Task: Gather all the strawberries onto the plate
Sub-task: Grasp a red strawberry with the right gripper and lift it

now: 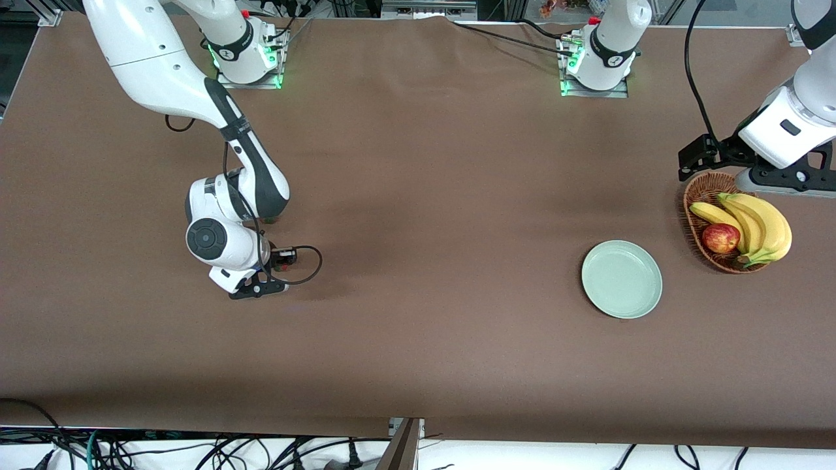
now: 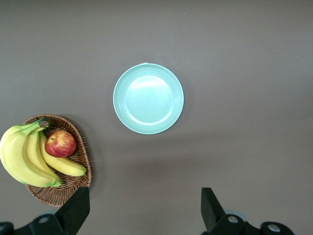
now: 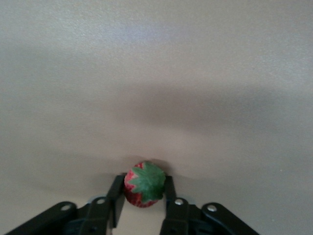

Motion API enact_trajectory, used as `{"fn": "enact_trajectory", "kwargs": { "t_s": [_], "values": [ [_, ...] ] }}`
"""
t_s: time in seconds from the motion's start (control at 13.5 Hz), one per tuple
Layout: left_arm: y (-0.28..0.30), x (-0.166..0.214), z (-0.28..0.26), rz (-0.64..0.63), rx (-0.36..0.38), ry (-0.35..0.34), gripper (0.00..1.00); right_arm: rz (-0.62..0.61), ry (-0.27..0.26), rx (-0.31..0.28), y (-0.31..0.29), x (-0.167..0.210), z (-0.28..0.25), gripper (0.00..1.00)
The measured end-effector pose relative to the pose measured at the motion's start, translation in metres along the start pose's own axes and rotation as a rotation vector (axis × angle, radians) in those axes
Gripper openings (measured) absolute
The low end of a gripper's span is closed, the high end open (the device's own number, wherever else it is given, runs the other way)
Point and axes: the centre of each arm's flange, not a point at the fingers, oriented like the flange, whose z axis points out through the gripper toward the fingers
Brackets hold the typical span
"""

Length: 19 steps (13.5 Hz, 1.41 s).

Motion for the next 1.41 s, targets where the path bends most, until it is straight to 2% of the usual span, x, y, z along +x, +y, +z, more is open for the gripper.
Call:
{"fn": "enact_trajectory", "kwargs": {
  "t_s": [0.3, 0.45, 0.89, 1.04, 1.19, 1.41],
  "values": [
    [0.000, 0.000, 0.000, 0.000, 0.000, 0.000, 1.00, 0.001, 0.014, 0.003, -0.008, 0.001, -0.002, 0.35],
    [0.000, 0.000, 0.000, 0.000, 0.000, 0.000, 1.00, 0.047, 0.040, 0.011, -0.040, 0.004, -0.012, 0.35],
    [0.001, 0.000, 0.000, 0.001, 0.000, 0.000, 1.00, 0.272, 0.125, 0.062, -0.258, -0.024, -0.037, 0.35],
    [0.001, 0.000, 0.000, 0.001, 0.000, 0.000, 1.00, 0.353, 0.162, 0.112, -0.327, -0.037, -0.037, 0.35],
    [0.001, 0.000, 0.000, 0.001, 0.000, 0.000, 1.00, 0.405, 0.220, 0.196, -0.380, -0.046, -0.033, 0.35],
    [0.001, 0.000, 0.000, 0.001, 0.000, 0.000, 1.00, 0.396, 0.277, 0.288, -0.425, -0.062, -0.001, 0.35]
  ]
}}
